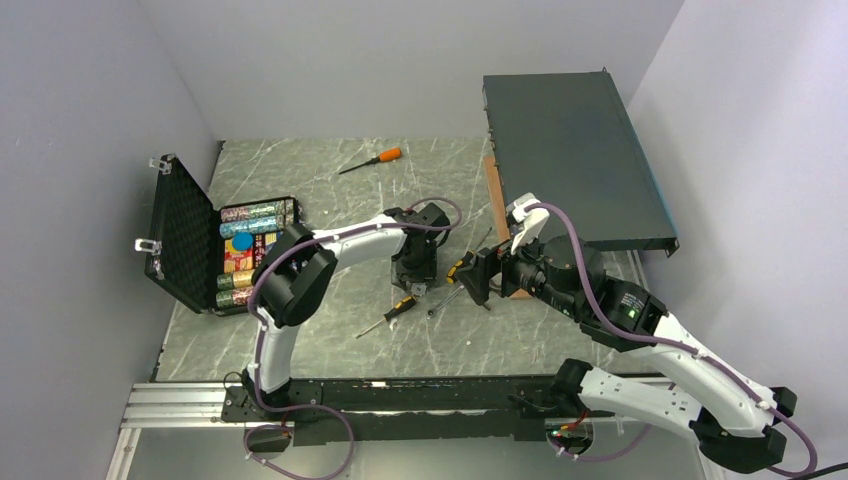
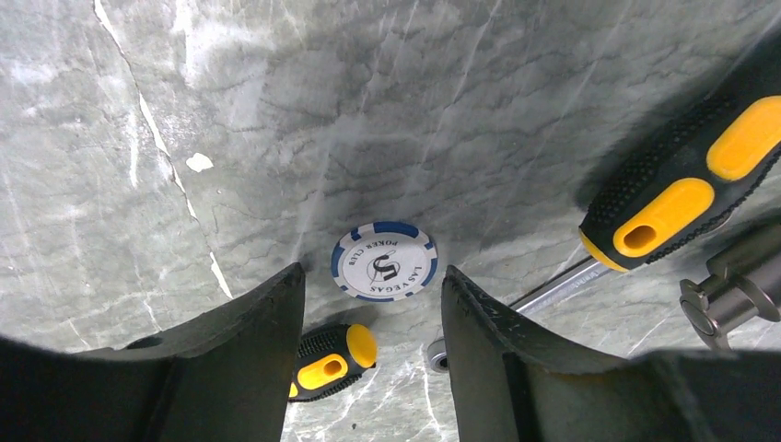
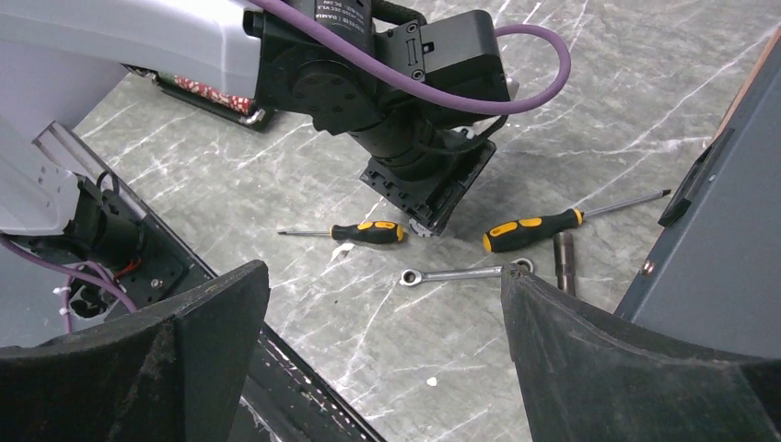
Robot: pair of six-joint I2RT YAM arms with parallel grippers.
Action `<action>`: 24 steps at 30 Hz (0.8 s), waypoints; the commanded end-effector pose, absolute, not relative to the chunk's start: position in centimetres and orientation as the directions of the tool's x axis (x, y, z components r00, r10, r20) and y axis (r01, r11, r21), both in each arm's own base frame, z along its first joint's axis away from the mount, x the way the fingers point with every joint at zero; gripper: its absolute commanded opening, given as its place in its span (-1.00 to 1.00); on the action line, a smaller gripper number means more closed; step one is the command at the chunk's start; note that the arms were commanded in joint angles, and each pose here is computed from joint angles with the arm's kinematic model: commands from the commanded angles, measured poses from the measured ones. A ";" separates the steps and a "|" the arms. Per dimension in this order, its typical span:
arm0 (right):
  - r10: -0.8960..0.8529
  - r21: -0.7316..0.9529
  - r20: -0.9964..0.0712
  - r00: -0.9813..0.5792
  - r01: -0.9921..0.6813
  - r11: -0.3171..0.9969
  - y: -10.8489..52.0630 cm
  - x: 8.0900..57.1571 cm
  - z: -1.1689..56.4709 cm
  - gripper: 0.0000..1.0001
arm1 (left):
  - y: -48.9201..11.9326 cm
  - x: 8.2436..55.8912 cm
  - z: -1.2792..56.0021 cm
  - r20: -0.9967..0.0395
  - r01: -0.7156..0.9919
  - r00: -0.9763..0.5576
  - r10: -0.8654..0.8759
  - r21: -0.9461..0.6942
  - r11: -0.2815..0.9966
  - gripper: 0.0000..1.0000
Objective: Pack up texas hold em set
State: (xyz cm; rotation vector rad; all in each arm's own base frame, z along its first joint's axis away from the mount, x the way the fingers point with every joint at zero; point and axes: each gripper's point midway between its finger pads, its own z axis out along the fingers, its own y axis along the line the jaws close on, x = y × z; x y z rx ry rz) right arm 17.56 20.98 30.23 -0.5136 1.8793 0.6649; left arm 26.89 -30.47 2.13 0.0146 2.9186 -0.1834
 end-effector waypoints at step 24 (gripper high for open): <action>0.004 0.249 -0.931 -0.365 -0.626 0.739 21.0 17.3 31.5 0.95 | -29.0 25.8 -1.0 -0.201 0.010 -0.979 0.013 0.018 1.000 -0.22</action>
